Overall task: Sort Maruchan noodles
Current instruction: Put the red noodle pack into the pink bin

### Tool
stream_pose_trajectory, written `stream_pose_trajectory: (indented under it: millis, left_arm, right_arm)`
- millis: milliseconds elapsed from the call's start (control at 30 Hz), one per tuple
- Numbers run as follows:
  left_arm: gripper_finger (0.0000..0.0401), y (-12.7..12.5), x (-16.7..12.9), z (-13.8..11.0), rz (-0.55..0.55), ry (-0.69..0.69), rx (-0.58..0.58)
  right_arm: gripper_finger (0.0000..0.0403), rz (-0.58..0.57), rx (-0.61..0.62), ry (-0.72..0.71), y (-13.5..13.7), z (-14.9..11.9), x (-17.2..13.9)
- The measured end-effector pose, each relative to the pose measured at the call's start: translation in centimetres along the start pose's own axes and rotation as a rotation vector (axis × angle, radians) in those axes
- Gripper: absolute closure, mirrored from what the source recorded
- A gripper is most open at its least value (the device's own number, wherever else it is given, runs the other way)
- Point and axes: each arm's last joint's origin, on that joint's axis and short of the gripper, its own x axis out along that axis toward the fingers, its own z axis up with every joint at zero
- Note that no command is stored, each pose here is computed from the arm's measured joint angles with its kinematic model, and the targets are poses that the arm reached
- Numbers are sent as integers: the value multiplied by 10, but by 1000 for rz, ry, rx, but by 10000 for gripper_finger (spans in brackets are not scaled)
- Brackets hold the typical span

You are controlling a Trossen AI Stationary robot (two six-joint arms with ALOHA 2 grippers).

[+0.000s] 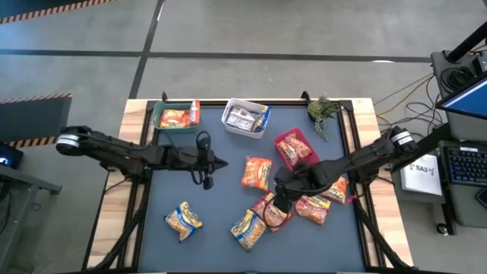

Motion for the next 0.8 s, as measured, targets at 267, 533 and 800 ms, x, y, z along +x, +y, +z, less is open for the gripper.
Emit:
stream_pose_trajectory:
  millis: [267, 533, 800]
  left_arm:
    - [401, -12, 14, -5, -34, -10, 8]
    - [401, -18, 20, 4, -94, -137, -15]
    - [401, -36, 41, 31, -169, -222, 14]
  right_arm:
    - [387, 84, 226, 200, 4, -35, 0]
    - [310, 66, 390, 293, 9, -76, -4]
    - [212, 38, 534, 282, 2, -125, -18]
